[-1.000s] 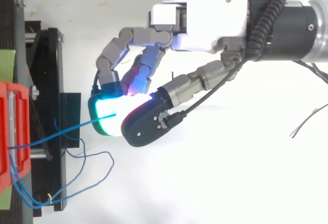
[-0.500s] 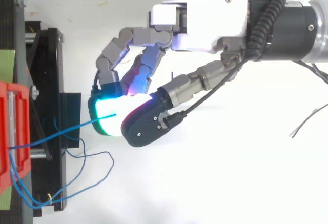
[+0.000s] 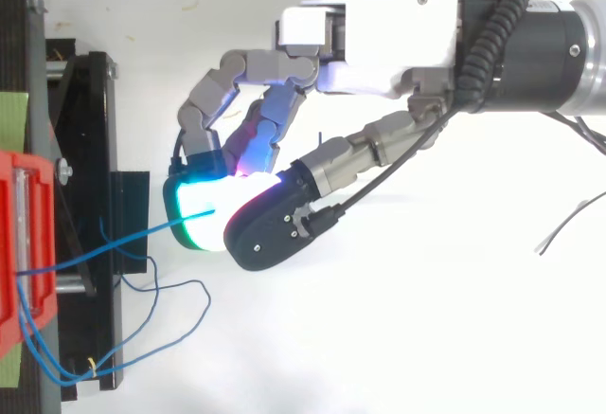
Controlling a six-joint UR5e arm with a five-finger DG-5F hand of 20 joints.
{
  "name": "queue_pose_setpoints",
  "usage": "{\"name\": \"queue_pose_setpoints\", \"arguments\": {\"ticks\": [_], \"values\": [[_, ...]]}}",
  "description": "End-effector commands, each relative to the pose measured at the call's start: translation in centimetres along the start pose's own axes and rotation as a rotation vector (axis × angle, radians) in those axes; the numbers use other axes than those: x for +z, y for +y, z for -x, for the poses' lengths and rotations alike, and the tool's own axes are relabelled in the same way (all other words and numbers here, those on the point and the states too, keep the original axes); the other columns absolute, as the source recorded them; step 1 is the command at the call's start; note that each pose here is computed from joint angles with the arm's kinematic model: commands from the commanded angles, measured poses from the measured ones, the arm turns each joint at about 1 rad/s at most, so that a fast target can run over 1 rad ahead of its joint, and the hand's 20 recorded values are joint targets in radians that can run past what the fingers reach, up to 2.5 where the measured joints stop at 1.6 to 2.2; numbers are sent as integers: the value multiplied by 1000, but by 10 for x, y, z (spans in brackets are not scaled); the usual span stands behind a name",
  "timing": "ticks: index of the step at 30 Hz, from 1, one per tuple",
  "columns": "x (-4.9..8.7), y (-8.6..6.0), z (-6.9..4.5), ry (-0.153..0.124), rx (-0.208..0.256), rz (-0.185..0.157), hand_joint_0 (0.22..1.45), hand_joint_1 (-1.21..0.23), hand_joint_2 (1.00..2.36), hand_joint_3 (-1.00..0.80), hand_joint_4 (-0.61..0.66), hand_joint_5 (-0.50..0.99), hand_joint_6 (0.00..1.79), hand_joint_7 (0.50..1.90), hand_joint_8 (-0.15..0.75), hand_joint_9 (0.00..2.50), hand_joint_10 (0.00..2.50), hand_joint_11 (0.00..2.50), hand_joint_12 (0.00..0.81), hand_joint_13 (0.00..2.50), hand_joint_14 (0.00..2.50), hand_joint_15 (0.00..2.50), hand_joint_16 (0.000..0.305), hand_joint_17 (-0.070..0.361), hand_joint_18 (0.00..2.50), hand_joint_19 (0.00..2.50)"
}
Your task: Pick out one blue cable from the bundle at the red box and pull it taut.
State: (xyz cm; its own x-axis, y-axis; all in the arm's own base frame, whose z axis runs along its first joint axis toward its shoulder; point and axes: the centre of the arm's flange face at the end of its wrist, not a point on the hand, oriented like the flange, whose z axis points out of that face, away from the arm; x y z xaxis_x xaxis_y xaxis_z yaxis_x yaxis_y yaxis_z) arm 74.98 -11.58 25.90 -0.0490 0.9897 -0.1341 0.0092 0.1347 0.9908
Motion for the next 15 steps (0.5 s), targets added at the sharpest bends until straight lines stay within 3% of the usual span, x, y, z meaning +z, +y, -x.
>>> {"name": "queue_pose_setpoints", "arguments": {"ticks": [1,15], "values": [[0,-1,0,0,0,-1,612,-674,1021,-207,-56,-107,956,949,242,1099,27,694,327,762,16,364,39,87,616,569],[0,0,0,2,0,-1,612,-672,1021,-207,-54,-107,956,947,245,1096,28,692,327,761,16,370,39,87,615,569]]}}
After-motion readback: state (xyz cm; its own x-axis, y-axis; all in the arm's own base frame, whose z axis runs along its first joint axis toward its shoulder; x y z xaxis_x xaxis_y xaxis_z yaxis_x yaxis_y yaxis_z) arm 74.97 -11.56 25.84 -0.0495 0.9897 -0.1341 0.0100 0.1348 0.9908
